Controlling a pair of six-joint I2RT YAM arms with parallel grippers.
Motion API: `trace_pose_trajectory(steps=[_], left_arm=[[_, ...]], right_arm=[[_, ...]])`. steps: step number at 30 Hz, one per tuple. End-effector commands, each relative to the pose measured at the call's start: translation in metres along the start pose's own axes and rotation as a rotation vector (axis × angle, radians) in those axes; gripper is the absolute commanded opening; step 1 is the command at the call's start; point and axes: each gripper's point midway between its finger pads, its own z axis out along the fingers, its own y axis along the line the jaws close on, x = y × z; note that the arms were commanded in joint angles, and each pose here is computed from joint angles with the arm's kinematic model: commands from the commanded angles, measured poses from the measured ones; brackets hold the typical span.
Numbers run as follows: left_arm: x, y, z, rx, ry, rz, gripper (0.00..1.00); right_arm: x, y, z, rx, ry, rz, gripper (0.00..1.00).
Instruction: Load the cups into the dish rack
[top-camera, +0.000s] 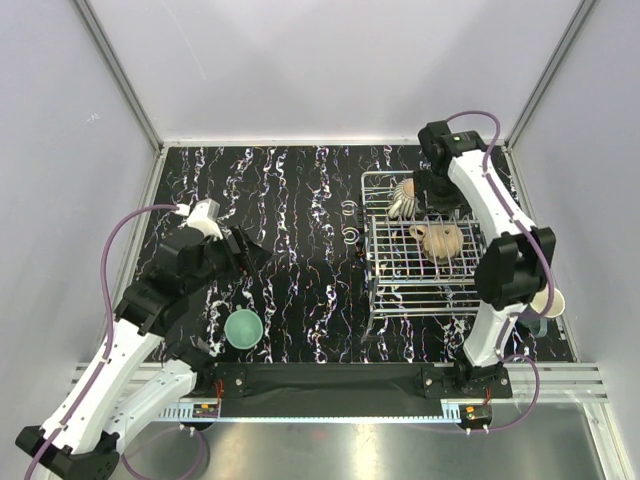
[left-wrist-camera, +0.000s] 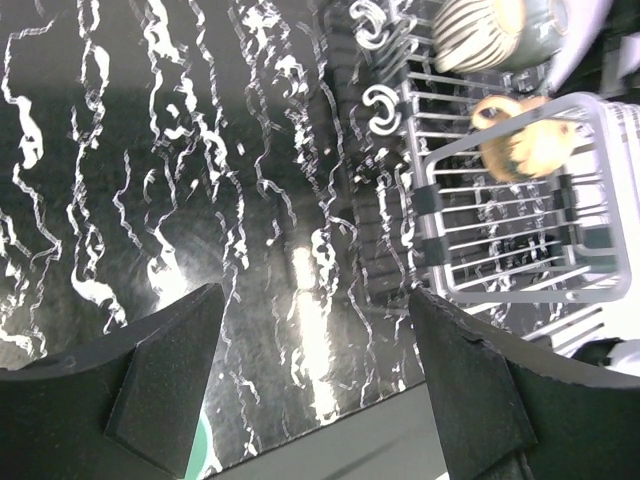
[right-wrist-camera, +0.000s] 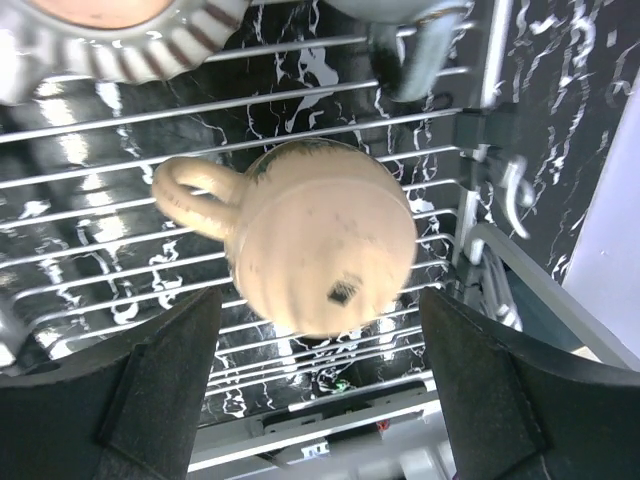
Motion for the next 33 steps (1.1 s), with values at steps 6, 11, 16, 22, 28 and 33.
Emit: trace_pose_trajectory(steps=[6, 11, 16, 22, 28, 33], left_arm=[[0.004, 0.012, -0.01, -0.069, -0.003, -0.046, 0.8], [0.013, 0.039, -0.01, -0.225, 0.009, -0.139, 0.79], [0.018, 0.058, -0.011, -0.337, 0.022, -0.167, 0.79], [-0.005, 0.04, -0.022, -0.281, -0.046, -0.175, 0.76], [-0.034, 0.006, -0.053, -0.044, -0.249, -0.263, 0.74], [-0.051, -0.007, -0.083, 0.019, -0.327, -0.282, 0.74]], right_arm=[[-0.019, -0.004, -0.084, -0.159, -0.271, 0.06, 0.87], [-0.017, 0.009, -0.122, -0.324, -0.395, 0.075, 0.89], [-0.011, 0.02, -0.158, -0.477, -0.511, 0.078, 1.0], [-0.01, 0.058, -0.231, -0.726, -0.705, -0.007, 1.0], [0.005, 0.126, -0.281, -0.846, -0.715, -0.143, 0.98], [0.044, 0.199, -0.288, -0.917, -0.633, -0.203, 0.95]])
